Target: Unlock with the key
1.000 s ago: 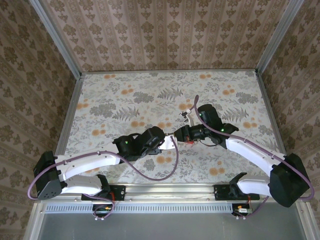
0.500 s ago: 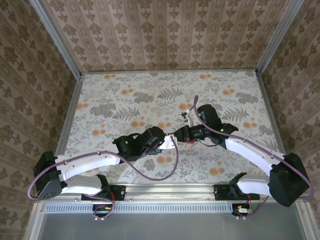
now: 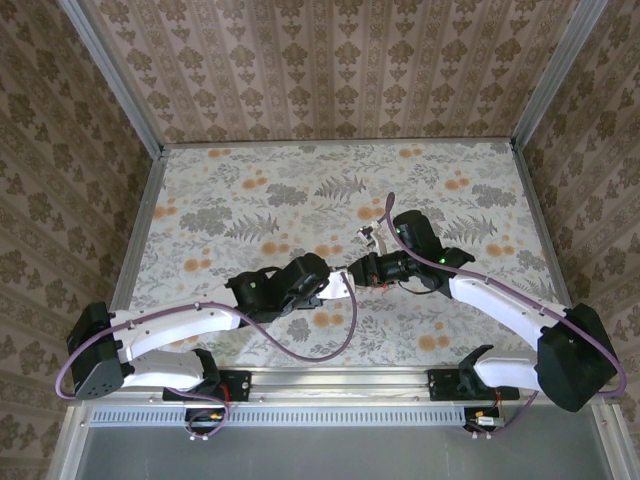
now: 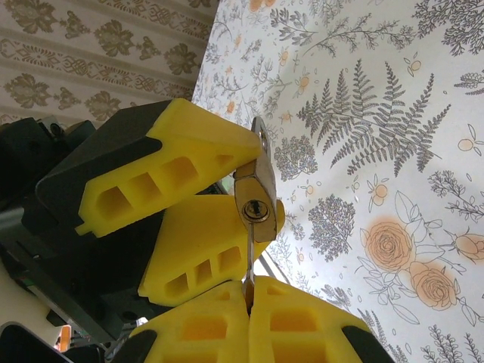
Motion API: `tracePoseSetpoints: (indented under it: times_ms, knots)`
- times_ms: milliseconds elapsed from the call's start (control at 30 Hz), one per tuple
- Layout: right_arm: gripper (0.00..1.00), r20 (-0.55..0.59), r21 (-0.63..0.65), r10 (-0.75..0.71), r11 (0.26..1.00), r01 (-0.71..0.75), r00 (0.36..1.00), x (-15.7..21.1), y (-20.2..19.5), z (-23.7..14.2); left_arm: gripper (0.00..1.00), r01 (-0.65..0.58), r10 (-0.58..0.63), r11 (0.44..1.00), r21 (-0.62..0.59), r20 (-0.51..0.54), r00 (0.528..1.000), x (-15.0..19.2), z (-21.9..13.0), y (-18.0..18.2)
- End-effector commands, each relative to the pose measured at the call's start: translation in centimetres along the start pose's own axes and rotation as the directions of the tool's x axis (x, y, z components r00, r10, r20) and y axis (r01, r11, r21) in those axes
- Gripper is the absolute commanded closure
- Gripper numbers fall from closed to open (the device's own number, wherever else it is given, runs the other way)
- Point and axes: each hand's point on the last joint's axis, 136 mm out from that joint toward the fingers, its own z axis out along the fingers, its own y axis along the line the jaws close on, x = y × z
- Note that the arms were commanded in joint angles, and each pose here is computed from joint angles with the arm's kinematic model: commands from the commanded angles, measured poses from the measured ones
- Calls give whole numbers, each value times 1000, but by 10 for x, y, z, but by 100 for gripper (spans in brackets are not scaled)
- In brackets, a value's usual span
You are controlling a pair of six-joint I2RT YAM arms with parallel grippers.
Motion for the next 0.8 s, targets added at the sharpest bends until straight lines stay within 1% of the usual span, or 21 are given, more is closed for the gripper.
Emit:
tracePoseSetpoints:
  times_ms: [0, 400, 767]
  knots:
    - [100, -18, 8, 6, 1000, -5, 1000, 5, -3, 3, 70, -15, 15, 1000, -12, 17, 1000, -4, -3, 1]
    - [100, -16, 13, -1, 1000, 1, 1000, 1, -3, 4, 70, -23, 23, 1000, -5, 23, 999, -7, -4, -2]
    - [100, -14, -14, -3, 1000, 3, 1000, -1, 4, 3, 71, -30, 30, 999, -15, 24, 999, -8, -2, -3]
